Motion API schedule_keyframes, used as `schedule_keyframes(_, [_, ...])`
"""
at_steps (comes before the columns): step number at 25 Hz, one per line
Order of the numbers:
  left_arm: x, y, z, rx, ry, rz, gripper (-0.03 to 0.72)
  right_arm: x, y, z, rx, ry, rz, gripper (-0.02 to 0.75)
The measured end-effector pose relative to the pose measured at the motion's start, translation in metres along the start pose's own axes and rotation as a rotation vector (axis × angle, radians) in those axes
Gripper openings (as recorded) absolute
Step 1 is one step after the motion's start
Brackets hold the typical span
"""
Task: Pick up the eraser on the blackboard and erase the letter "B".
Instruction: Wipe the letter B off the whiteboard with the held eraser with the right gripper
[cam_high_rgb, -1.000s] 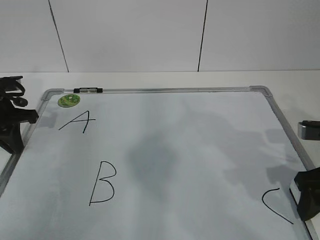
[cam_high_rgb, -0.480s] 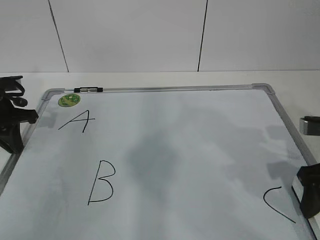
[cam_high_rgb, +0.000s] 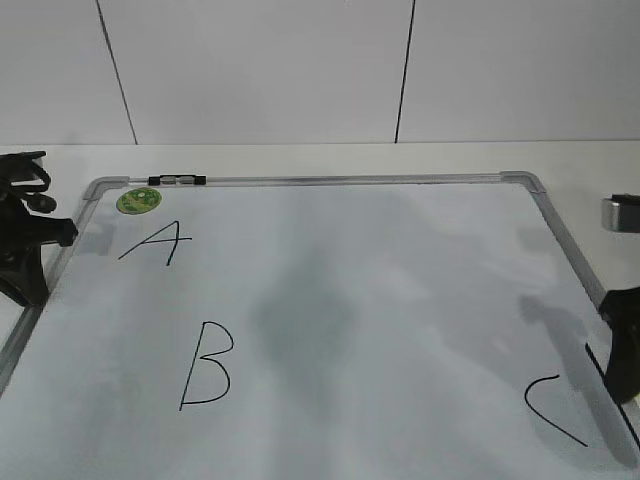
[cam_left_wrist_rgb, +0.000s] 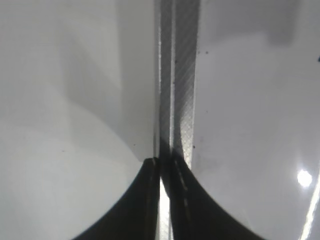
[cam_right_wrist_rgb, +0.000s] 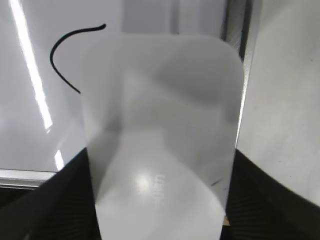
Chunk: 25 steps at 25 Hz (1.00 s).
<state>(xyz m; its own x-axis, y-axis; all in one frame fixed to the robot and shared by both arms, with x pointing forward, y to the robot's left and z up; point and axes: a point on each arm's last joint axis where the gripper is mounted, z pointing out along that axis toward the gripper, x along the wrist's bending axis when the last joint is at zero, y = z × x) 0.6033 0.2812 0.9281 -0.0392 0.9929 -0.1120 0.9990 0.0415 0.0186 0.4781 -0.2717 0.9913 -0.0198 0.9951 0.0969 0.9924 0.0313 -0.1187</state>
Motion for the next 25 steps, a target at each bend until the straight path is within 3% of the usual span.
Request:
schedule_keyframes(3, [0.0, 0.0, 0.0, 0.0, 0.0, 0.0, 0.031, 0.004, 0.007, -0.013, -0.038, 0.018, -0.004, 0.545])
schedule_keyframes(7, [0.0, 0.0, 0.0, 0.001, 0.0, 0.0, 0.031, 0.024, 0.017, -0.033, -0.117, -0.024, -0.043, 0.545])
schedule_keyframes(17, [0.0, -0.001, 0.0, 0.01, -0.001, -0.001, 0.031, 0.148, 0.05, -0.036, -0.175, -0.062, -0.288, 0.544])
schedule_keyframes(25, [0.0, -0.001, 0.0, 0.015, -0.003, -0.002, 0.031, 0.222, 0.082, -0.002, -0.163, -0.064, -0.418, 0.544])
